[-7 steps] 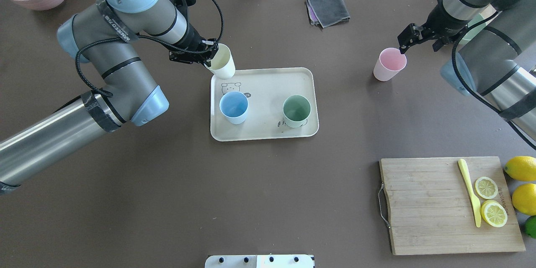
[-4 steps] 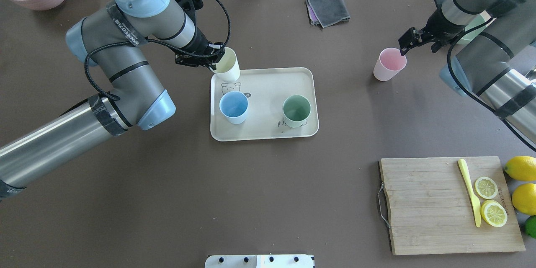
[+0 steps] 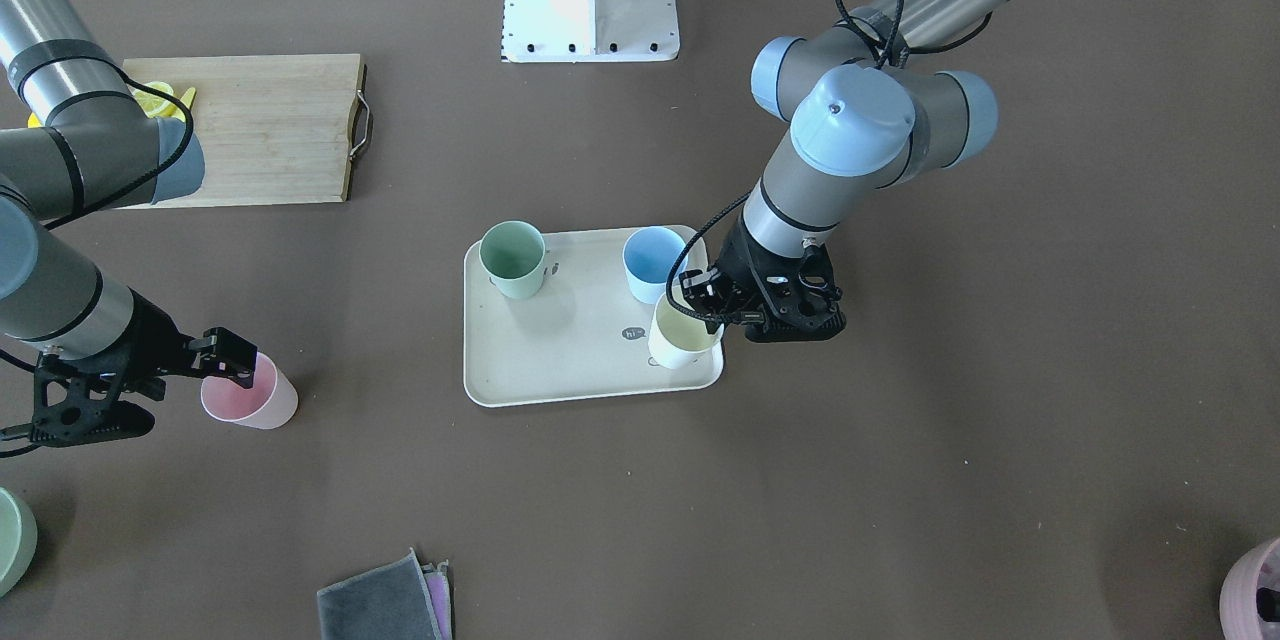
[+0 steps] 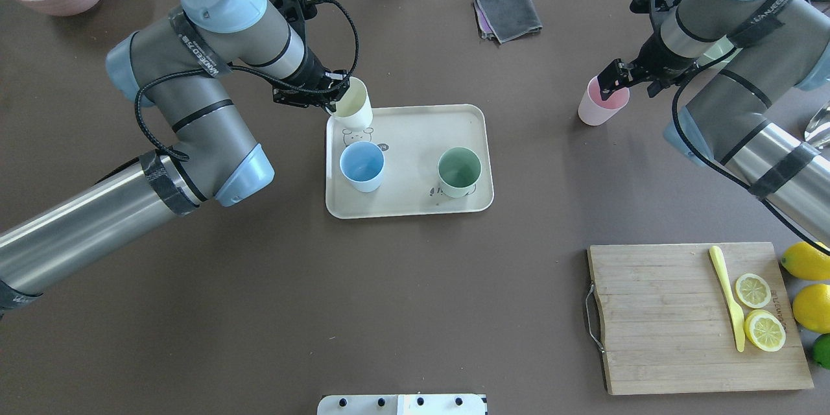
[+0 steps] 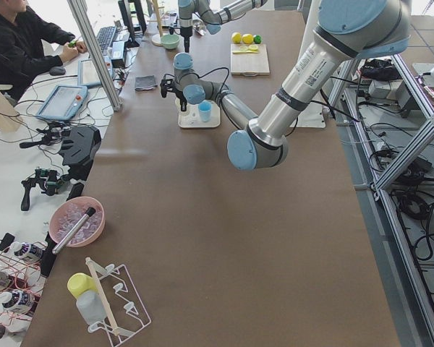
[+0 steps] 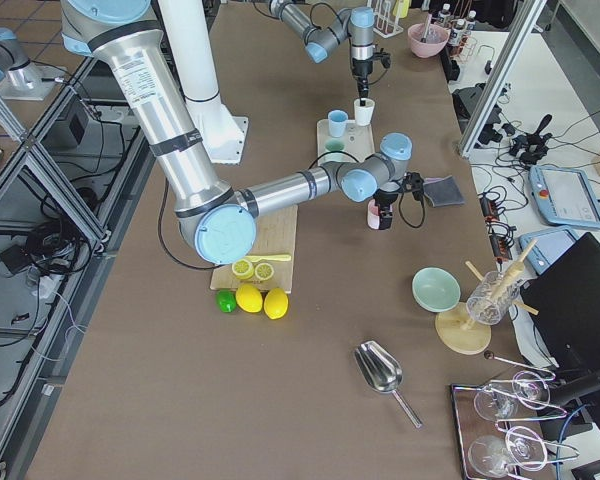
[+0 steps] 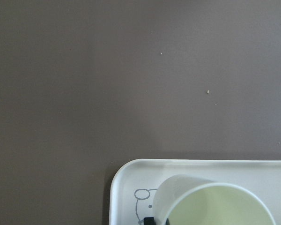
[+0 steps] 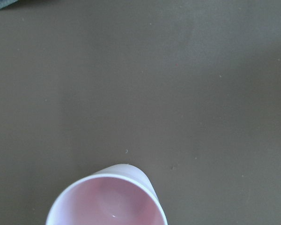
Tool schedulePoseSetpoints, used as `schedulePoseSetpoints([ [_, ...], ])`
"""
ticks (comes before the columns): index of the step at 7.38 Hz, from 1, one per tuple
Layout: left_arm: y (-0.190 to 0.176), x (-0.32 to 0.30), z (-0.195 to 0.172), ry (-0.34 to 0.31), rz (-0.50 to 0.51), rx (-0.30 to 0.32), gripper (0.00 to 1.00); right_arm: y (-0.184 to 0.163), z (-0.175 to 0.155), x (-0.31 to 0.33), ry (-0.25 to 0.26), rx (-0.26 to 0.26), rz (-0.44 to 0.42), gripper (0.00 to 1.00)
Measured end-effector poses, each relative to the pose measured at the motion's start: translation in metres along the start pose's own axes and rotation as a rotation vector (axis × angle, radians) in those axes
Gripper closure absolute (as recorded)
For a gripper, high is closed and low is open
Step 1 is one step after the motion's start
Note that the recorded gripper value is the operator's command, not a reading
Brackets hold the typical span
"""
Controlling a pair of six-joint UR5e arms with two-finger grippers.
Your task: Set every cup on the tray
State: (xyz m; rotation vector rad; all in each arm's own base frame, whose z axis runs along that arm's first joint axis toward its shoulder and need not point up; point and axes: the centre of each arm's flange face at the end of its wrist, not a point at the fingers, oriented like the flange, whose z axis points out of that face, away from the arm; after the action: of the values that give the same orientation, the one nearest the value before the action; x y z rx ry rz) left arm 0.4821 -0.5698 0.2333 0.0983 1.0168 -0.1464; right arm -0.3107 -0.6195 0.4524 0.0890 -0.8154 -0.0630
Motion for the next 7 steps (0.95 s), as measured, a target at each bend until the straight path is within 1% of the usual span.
schedulePoseSetpoints([
  [3,0.021,0.006,0.018,-0.015,0.020,-0.004,1.00,0.003,0.004,0.000,0.001,-0.004,0.003,0.01],
  [4,0.023,0.006,0.020,-0.017,0.021,-0.005,0.73,0.003,0.005,0.001,0.002,-0.005,0.004,0.18],
  [5,0.024,0.007,0.022,-0.019,0.023,-0.005,0.16,0.004,0.005,0.002,0.003,-0.006,0.005,0.41],
  [6,0.026,0.007,0.023,-0.021,0.026,0.001,0.03,0.004,0.006,0.002,0.003,-0.006,0.006,0.65],
  [7,0.030,0.010,0.027,-0.026,0.033,0.022,0.02,0.005,0.007,0.002,0.004,-0.007,0.005,1.00],
])
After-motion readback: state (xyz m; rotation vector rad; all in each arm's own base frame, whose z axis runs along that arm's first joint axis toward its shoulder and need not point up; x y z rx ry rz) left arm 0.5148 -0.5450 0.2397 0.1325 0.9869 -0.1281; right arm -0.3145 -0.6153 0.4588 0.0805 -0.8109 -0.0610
